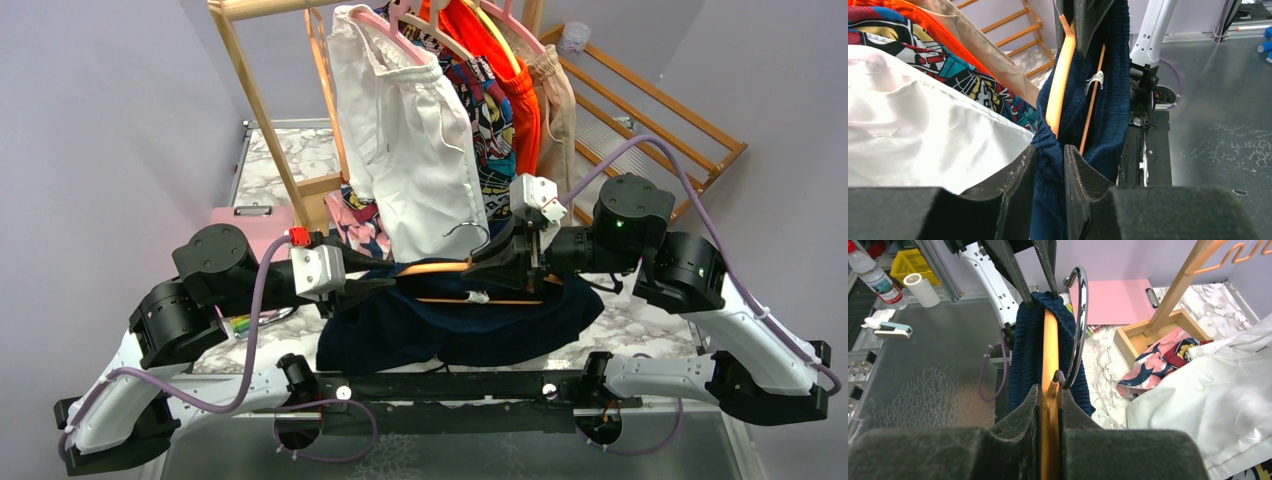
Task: Place the shorts on the hanger
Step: Hang the shorts on the hanger.
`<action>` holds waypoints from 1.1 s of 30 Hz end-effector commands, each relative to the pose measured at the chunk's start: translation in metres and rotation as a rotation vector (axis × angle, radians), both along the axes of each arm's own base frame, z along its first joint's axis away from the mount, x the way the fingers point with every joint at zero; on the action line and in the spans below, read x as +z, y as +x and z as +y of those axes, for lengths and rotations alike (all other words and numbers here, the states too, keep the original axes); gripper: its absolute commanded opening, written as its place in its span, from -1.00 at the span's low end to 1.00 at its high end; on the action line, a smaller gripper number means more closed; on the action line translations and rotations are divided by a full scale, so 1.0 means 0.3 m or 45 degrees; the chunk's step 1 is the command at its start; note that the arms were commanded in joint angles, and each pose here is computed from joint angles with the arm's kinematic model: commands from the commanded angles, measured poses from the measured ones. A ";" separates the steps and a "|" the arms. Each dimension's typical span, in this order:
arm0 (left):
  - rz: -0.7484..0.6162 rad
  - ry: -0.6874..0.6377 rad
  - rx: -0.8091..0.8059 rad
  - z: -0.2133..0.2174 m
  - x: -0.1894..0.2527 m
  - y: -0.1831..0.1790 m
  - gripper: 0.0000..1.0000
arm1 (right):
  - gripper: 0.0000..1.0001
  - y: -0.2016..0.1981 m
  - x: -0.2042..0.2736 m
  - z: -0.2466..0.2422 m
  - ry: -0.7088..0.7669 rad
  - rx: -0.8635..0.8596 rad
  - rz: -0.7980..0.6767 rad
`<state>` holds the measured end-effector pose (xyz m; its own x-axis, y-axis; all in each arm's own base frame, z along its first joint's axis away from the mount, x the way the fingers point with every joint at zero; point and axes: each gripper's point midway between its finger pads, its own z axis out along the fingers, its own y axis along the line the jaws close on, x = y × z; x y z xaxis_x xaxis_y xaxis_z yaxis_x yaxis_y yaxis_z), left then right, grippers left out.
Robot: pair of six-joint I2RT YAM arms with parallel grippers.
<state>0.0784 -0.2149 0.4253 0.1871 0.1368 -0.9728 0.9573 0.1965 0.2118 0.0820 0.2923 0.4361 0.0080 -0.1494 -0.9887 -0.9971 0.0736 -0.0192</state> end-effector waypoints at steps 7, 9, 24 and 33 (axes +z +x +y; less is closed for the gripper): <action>0.052 0.049 0.089 0.043 -0.041 0.015 -0.55 | -0.98 -0.060 0.233 -0.069 0.279 0.033 -0.099; 0.041 0.037 0.113 0.053 -0.027 0.022 -0.57 | -0.99 -0.062 0.235 -0.072 0.278 0.033 -0.097; -0.088 -0.190 0.010 0.029 0.234 -0.017 0.36 | -0.99 -0.075 0.214 -0.038 0.239 0.098 -0.073; -0.023 -0.041 -0.213 -0.074 0.112 -0.058 0.37 | -0.99 -0.095 0.237 -0.017 0.233 0.169 -0.069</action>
<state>0.0719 -0.2271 0.4729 0.2217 0.0492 -0.9739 0.9629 0.1468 0.2267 0.0660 0.2908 0.4693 0.0182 -0.0756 -0.9970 -0.9998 0.0011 -0.0183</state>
